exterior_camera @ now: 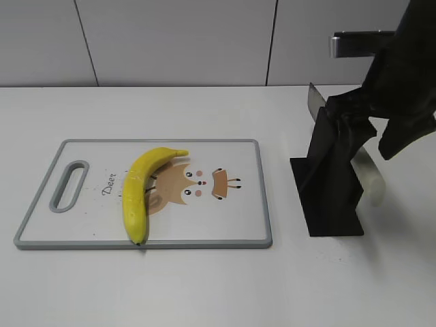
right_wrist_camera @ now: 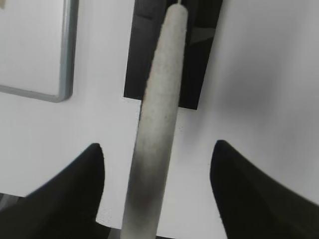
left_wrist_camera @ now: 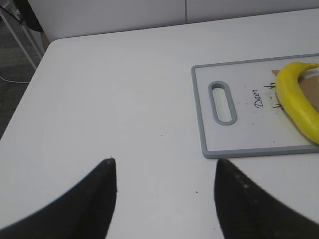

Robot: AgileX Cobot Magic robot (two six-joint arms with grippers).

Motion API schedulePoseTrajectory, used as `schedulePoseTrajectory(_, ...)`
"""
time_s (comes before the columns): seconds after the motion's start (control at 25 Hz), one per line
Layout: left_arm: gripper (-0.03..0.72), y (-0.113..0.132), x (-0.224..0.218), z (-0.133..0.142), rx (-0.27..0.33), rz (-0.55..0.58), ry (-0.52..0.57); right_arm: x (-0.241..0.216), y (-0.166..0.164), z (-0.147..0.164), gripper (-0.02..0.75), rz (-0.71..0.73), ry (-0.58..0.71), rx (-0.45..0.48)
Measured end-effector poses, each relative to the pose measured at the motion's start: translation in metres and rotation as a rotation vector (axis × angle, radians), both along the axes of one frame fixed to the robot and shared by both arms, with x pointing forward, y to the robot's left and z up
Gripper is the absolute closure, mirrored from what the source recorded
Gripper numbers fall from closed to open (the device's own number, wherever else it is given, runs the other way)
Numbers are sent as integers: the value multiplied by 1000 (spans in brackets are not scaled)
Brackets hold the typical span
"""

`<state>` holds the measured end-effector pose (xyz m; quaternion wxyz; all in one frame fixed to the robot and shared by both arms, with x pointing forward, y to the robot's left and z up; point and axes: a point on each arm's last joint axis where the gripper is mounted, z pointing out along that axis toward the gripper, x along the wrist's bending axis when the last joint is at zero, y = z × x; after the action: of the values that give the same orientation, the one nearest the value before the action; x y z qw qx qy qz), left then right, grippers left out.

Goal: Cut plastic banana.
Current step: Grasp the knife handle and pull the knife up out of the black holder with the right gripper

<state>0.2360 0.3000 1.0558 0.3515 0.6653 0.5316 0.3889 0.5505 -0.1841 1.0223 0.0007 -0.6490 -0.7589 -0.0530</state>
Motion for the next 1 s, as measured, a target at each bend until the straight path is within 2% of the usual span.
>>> schedulePoseTrajectory(0.28, 99, 0, 0, 0, 0, 0, 0, 12, 5, -30, 281, -20, 51, -13)
schedulePoseTrajectory(0.44, 99, 0, 0, 0, -1, 0, 0, 16, 7, -33, 320, -34, 36, 9)
schedulePoseTrajectory(0.52, 99, 0, 0, 0, -2, 1, 0, 17, 8, -32, 370, -46, 27, 18)
schedulePoseTrajectory(0.68, 99, 0, 0, 0, -3, 1, 0, 17, 6, -32, 526, -52, 30, 2)
schedulePoseTrajectory(1.0, 99, 0, 0, 0, -3, 1, 0, 16, 6, -31, 525, -58, 41, -4)
